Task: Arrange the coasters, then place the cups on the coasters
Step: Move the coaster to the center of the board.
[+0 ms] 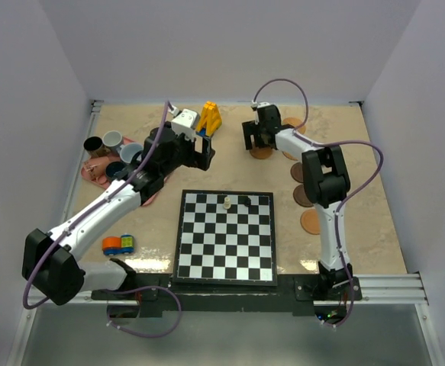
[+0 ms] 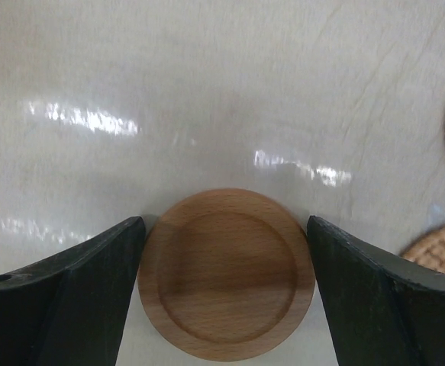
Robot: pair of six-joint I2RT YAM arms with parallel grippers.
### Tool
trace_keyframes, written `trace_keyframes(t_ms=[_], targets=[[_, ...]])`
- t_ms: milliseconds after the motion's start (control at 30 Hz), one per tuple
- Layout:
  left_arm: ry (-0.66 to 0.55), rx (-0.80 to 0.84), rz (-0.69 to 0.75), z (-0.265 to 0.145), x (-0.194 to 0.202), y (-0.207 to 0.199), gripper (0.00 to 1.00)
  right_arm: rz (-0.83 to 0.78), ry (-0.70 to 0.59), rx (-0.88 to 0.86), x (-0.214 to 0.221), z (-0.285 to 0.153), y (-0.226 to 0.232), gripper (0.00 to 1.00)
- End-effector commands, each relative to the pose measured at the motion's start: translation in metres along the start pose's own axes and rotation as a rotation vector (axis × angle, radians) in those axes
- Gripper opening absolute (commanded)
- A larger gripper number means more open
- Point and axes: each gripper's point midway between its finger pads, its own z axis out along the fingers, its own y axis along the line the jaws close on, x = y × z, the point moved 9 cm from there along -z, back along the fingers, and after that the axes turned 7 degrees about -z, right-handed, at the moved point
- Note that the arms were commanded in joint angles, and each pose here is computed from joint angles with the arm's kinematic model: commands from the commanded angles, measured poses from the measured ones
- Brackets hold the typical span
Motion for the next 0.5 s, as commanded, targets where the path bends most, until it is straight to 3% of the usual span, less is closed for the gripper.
trace_keyframes(t_ms=[0,467], targets=[[-0.109,-0.006,0.044,-0.018,-0.028,0.001,0.99,0.017,0.128,0.009,0.034,-0.022,-0.001,0.89],[-0.170,0.021,0.031,-0.028,-0.021,0.002,0.99,0.058,0.126,0.066,0.079,-0.092,-0.007,0.85]])
